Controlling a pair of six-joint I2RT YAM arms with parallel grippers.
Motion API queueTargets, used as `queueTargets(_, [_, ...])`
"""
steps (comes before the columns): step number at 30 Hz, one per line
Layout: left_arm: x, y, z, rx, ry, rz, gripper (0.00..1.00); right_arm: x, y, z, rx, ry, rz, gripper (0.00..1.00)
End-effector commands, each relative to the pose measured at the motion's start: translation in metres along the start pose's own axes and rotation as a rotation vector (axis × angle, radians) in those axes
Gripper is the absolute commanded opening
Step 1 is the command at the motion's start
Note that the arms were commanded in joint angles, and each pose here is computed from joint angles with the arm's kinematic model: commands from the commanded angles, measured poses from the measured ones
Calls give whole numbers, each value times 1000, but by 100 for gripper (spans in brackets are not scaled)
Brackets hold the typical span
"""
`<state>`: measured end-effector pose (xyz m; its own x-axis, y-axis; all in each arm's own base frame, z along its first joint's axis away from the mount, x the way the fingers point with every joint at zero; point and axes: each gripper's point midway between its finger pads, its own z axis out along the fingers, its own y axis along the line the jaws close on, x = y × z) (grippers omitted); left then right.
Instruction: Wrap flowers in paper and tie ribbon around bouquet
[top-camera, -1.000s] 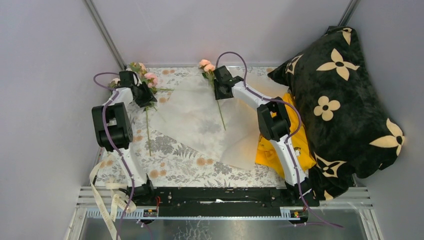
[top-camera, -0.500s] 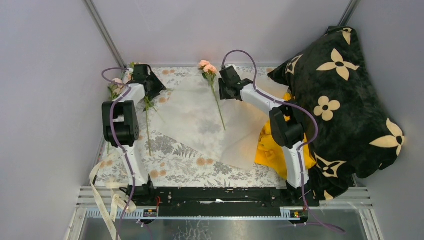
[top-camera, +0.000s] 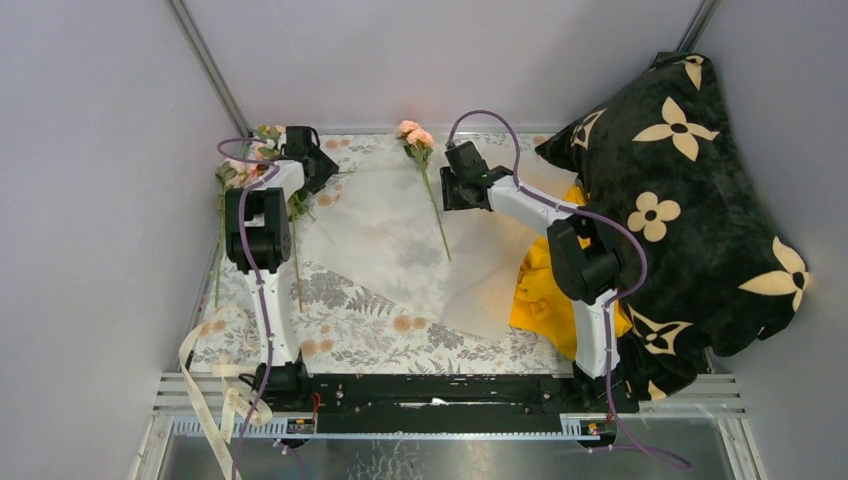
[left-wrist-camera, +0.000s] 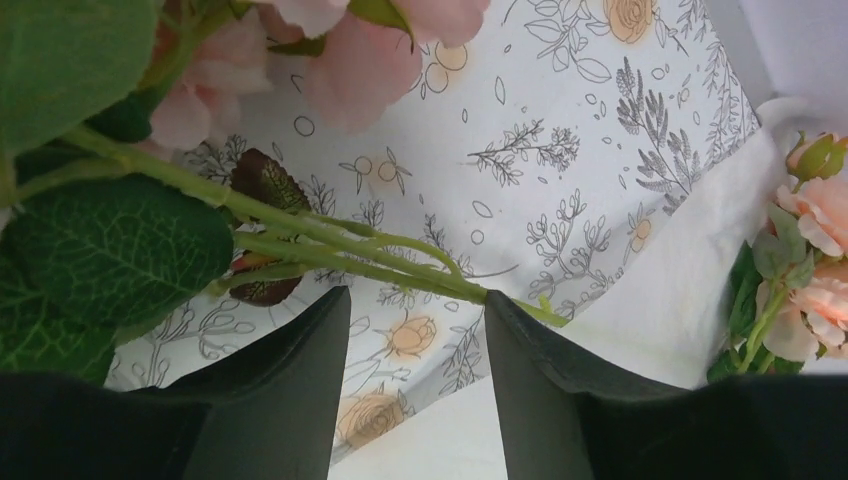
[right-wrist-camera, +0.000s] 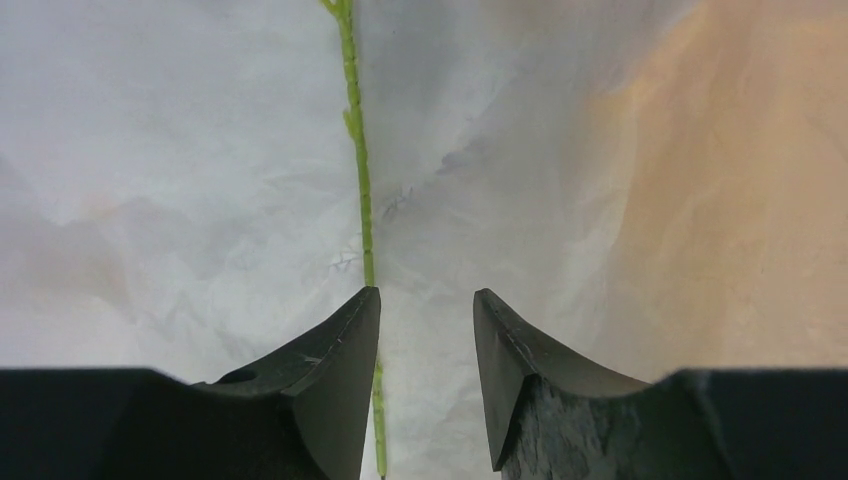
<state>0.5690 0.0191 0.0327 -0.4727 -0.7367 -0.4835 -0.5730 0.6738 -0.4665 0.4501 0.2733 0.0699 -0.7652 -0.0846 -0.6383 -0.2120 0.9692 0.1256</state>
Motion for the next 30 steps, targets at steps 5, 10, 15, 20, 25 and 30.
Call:
queueTargets(5, [6, 13, 29, -40, 21, -88, 51, -28, 16, -45, -104, -102, 49, 47])
queueTargets(10, [-7, 18, 33, -11, 19, -118, 16, -33, 23, -60, -150, -124, 70, 47])
queueTargets(15, [-35, 34, 29, 2, 0, -158, 0, -33, 23, -65, -159, -131, 78, 47])
queueTargets(20, [-50, 43, 3, 50, 13, -169, 0, -31, 23, -69, -164, -128, 82, 47])
queueTargets(25, [-64, 31, -20, 166, -6, -130, 0, -31, 24, -72, -169, -128, 82, 47])
queueTargets(30, [-55, -23, -49, 335, -7, -54, 13, -28, 27, -72, -172, -119, 79, 47])
